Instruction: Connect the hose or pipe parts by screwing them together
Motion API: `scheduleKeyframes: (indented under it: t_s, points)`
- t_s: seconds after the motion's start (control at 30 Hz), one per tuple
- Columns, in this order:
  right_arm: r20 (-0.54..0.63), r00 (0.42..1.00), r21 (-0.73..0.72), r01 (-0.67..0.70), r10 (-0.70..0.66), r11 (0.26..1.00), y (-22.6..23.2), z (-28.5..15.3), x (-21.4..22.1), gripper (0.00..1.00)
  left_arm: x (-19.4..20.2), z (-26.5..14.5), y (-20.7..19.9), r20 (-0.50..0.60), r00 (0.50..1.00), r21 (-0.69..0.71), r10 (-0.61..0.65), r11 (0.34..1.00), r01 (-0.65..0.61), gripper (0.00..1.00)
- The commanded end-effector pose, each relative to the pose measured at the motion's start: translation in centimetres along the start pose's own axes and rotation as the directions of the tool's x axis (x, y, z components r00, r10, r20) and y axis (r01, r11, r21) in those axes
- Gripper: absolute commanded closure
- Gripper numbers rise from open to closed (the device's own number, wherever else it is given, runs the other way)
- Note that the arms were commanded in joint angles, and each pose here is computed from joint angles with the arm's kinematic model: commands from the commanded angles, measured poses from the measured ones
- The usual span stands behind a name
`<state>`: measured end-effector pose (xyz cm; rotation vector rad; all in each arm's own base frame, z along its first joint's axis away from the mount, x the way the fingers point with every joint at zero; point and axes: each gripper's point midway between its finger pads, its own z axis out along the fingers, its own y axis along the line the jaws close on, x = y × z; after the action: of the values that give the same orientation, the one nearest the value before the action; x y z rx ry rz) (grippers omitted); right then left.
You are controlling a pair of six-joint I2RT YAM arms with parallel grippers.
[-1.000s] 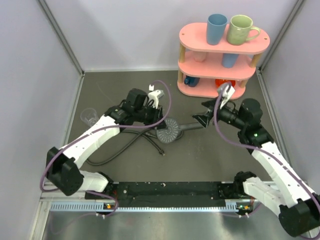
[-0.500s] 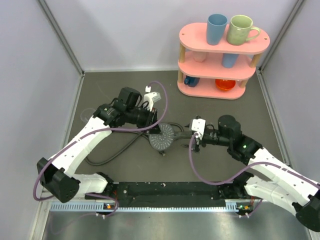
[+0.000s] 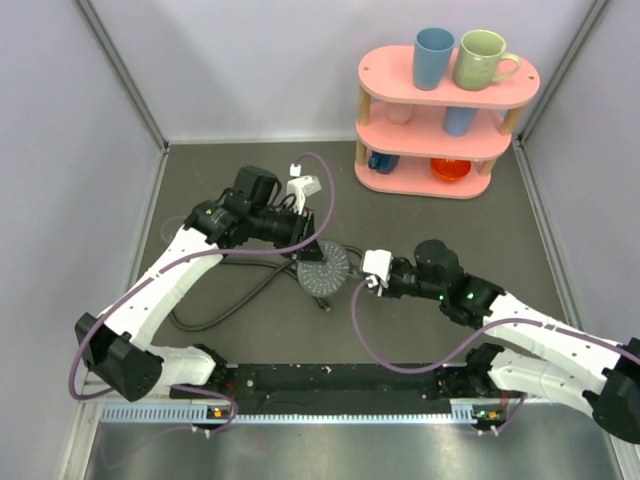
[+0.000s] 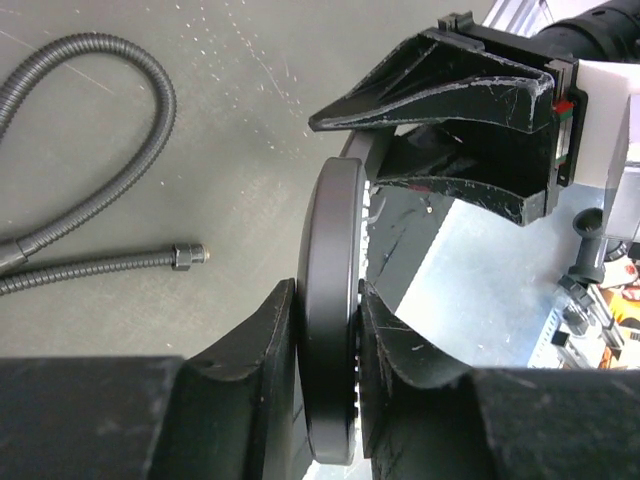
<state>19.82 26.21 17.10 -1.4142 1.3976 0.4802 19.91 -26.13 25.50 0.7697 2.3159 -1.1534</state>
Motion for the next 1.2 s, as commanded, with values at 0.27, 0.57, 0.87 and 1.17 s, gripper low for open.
scheduleKeyframes:
  t_s: [0.27,0.57,0.87,1.17]
  points:
    - [0.240,0.957,0.223,-0.216,0.161,0.951,-5.3,-0.7,-6.4,1.00,-6.2,-3.0,-2.1,0.397,0.918,0.007,0.024,1.000,-0.029,0.26]
    - [0.321,0.907,0.179,-0.340,0.272,0.923,-6.0,0.5,-8.7,1.00,-6.7,-3.0,-1.2,0.561,0.827,0.042,-0.042,0.999,0.022,0.37]
    - [0.374,0.875,0.158,-0.386,0.307,0.909,-6.2,1.4,-9.7,1.00,-6.6,-1.7,-0.1,0.570,0.815,0.071,-0.102,0.995,0.075,0.42]
    - [0.404,0.844,0.162,-0.446,0.354,0.880,-7.0,2.8,-10.5,1.00,-6.1,-0.8,0.3,0.578,0.799,0.128,-0.169,0.985,0.116,0.50]
